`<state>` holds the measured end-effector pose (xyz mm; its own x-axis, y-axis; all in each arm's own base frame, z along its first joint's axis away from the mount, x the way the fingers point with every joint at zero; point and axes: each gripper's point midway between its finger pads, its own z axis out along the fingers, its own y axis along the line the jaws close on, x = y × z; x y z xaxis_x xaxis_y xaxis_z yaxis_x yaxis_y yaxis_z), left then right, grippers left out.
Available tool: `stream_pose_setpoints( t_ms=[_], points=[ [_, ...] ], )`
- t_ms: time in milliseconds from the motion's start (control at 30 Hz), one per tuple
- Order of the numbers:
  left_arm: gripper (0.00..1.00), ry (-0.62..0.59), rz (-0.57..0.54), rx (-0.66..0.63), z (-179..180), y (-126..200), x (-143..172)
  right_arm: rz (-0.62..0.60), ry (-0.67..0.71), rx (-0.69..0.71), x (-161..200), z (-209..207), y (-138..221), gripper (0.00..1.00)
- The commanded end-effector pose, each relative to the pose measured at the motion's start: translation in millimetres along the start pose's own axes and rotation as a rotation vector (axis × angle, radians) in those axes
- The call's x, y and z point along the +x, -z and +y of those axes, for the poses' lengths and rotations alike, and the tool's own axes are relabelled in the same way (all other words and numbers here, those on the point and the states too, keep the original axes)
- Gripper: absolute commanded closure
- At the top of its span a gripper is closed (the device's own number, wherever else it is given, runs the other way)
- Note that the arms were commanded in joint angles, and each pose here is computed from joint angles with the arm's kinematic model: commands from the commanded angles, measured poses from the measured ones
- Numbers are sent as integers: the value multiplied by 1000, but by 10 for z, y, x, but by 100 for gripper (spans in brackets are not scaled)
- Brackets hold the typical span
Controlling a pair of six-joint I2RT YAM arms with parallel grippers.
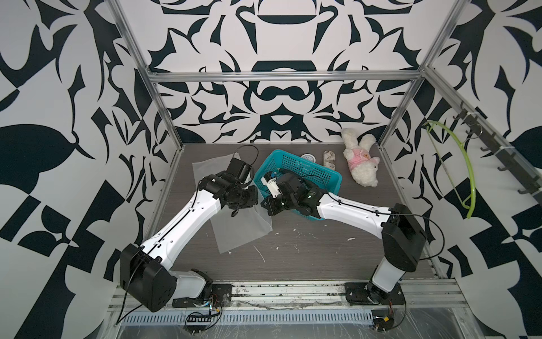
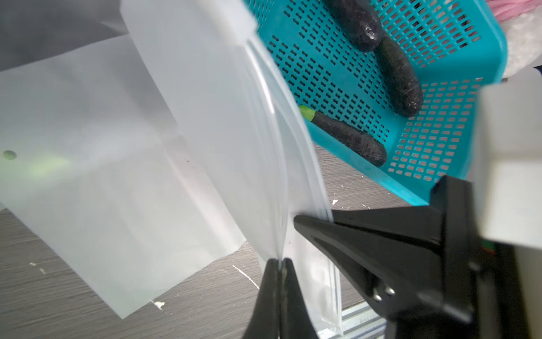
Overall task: Place the eggplant in a zip-top bag and seal the zipper
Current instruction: Open the zipper of the food storage bag at the center of the board.
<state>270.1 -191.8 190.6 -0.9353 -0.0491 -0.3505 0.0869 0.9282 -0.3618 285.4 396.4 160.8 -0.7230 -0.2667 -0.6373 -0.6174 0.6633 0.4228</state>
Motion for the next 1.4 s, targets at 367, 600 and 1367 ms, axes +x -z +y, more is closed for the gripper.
stream_pose_setpoints(
  t_ms=[367, 600, 1367],
  points=[
    [52, 59, -55, 53, -150, -239, -190, -91, -4, 20, -286, 83, 226, 100],
    [52, 67, -16, 25, -41, -349, -4, -124, -11, 2, -343, 117, 306, 100],
    [63, 103, -46, -34, 97, -553, -49, -102, -86, -14, -230, 53, 250, 100]
  ],
)
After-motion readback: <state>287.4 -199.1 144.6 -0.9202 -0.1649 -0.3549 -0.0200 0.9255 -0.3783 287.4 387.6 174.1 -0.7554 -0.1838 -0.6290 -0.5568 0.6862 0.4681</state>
